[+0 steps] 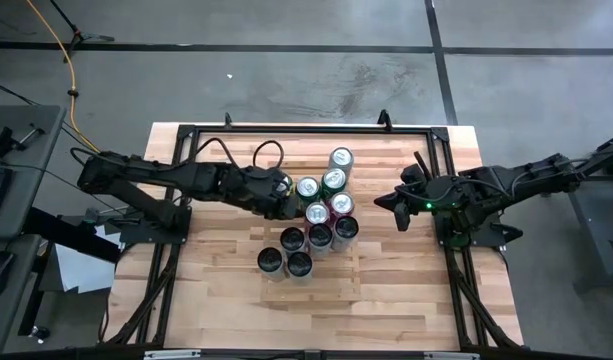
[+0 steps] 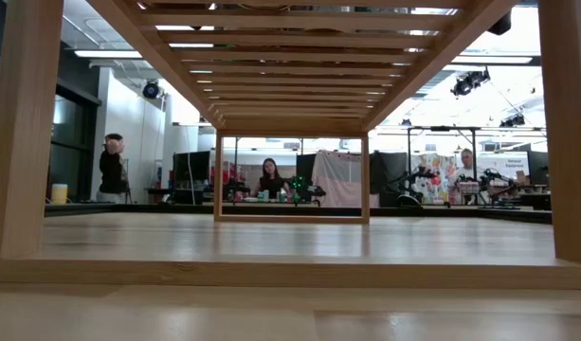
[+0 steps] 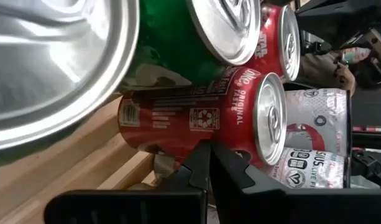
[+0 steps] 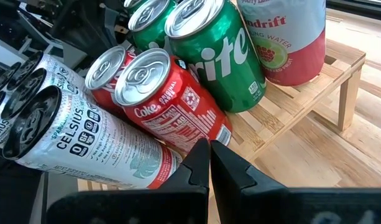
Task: Place canned beverage on shelf
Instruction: Adjust the soda cans
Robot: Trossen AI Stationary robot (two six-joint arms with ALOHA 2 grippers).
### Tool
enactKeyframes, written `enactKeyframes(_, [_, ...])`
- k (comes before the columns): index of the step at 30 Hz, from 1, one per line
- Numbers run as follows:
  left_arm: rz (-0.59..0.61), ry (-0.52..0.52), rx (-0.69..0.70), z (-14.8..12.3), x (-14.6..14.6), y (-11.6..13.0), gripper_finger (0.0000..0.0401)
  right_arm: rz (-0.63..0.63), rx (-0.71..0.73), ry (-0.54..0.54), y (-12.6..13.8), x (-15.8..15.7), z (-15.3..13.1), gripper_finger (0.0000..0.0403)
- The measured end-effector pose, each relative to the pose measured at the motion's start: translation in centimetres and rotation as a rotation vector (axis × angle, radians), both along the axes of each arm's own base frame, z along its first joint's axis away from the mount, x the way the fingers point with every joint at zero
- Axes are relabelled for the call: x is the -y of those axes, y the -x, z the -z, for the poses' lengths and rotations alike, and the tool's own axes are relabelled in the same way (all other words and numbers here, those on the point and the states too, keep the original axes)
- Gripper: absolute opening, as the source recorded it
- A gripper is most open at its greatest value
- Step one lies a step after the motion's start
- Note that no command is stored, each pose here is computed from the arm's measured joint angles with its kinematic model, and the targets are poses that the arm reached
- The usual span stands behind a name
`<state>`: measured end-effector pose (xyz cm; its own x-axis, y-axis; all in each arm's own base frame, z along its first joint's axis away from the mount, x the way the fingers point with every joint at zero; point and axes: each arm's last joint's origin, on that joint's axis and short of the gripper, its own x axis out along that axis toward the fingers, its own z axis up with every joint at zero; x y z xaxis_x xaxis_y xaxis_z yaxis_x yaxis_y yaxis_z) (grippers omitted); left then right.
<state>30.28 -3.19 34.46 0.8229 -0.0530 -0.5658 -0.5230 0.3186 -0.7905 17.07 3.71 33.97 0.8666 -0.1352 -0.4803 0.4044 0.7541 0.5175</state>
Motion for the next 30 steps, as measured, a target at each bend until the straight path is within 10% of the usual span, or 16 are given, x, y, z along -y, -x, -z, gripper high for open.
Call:
enactKeyframes(21, [-0.039,-0.05,0.185,-4.6,-1.7,4.3,0.0,-0.007,0.042,0.005,-0.2,0.0,-0.4,0.0])
enactKeyframes(30, [-0.256,-0.431,0.306,-8.1,-3.2,9.0,0.0,0.117,0.15,0.031,-0.6,0.8,-1.4,0.0])
